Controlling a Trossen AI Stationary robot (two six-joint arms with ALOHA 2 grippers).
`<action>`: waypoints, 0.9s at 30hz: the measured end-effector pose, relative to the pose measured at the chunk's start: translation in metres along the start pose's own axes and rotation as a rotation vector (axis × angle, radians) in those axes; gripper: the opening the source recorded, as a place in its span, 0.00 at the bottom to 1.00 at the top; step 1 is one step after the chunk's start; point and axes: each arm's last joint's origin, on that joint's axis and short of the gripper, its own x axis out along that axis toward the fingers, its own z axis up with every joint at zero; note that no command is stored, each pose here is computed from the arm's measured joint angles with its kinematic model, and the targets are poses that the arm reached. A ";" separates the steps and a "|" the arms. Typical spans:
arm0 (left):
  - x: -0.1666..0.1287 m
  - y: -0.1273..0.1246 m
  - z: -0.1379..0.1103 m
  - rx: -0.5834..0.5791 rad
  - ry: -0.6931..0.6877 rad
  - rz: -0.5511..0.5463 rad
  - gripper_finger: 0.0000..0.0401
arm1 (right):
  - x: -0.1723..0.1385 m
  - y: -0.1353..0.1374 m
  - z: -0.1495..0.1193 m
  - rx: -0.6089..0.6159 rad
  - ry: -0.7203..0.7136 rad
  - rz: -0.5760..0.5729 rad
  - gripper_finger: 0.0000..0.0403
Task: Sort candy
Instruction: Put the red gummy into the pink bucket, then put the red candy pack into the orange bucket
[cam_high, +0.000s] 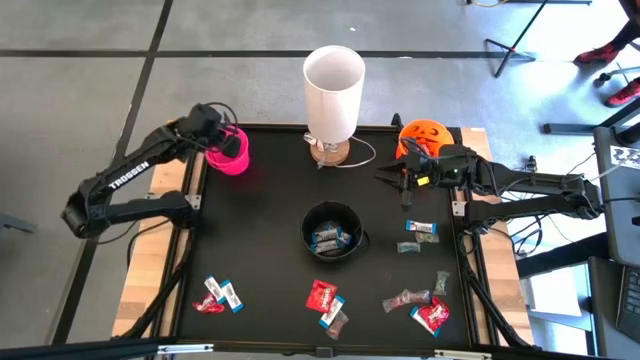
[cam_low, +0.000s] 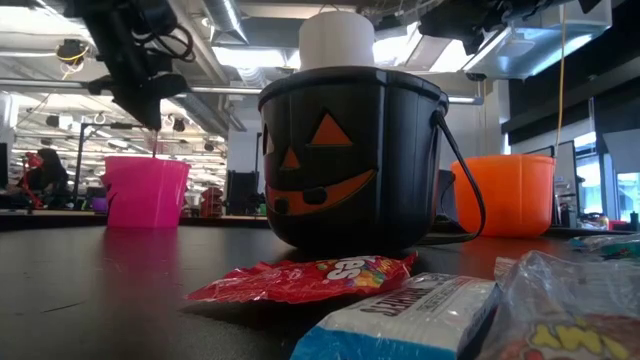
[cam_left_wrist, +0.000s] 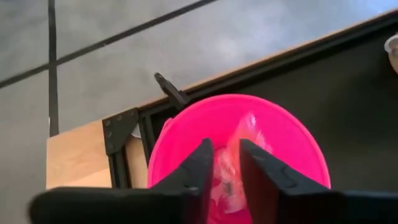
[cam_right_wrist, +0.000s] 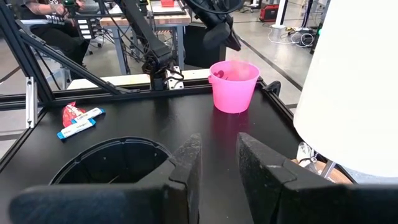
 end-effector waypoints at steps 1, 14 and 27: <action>0.000 0.001 0.000 0.002 0.007 -0.002 0.21 | 0.000 0.000 0.000 0.000 0.000 0.000 0.25; -0.004 0.000 0.001 0.097 0.043 -0.139 0.39 | 0.000 0.000 0.000 -0.004 0.001 0.001 0.25; -0.094 -0.032 0.035 0.184 -0.114 -0.662 0.38 | 0.000 0.000 0.001 -0.005 -0.007 0.001 0.25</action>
